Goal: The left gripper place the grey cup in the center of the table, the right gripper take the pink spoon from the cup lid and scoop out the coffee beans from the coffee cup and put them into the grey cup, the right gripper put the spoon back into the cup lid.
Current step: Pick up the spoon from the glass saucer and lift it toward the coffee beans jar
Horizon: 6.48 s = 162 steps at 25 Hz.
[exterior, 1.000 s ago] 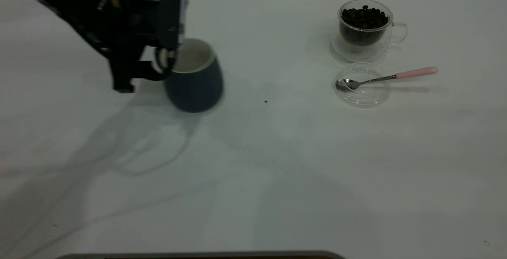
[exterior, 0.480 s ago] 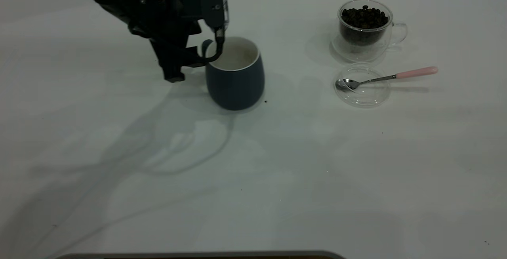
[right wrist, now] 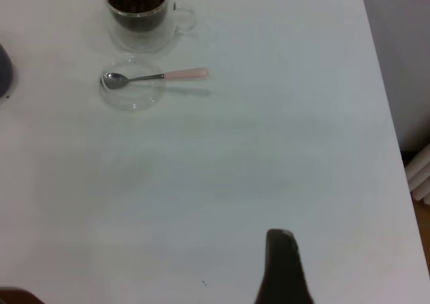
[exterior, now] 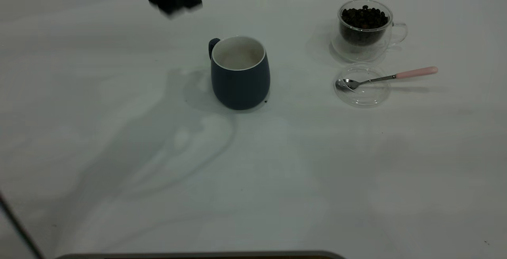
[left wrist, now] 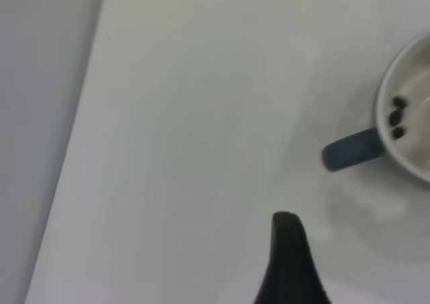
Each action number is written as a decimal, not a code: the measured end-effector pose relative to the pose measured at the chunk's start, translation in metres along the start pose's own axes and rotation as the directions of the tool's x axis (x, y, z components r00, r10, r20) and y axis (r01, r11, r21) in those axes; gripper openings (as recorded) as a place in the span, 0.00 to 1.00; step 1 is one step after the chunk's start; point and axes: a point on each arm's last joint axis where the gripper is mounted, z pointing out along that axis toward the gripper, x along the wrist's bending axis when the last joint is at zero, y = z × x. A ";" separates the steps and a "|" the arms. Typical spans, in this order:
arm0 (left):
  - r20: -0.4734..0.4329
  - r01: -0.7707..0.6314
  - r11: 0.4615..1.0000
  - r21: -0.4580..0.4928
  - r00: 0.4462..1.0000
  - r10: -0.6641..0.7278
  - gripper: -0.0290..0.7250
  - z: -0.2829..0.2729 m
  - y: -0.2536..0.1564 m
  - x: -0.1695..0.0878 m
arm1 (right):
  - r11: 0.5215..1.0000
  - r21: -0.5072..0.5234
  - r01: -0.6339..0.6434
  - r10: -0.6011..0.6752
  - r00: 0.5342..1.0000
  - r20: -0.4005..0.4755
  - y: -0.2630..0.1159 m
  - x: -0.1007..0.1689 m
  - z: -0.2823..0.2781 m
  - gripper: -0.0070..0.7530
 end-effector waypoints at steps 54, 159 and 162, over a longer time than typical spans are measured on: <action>-0.311 0.830 0.472 -0.296 0.384 -0.870 0.82 -0.342 -0.176 -0.204 | 1.000 0.000 0.000 0.000 1.000 0.000 0.000 0.000 0.000 0.78; -0.333 0.865 0.423 -0.269 0.328 -0.884 0.82 -0.325 -0.178 -0.205 | 0.588 0.786 -0.189 0.676 0.649 -0.349 0.001 -0.040 0.480 0.78; -0.333 0.865 0.423 -0.269 0.328 -0.884 0.82 -0.325 -0.178 -0.205 | 0.592 0.779 -0.206 0.684 0.641 -0.350 -0.006 -0.039 0.486 0.78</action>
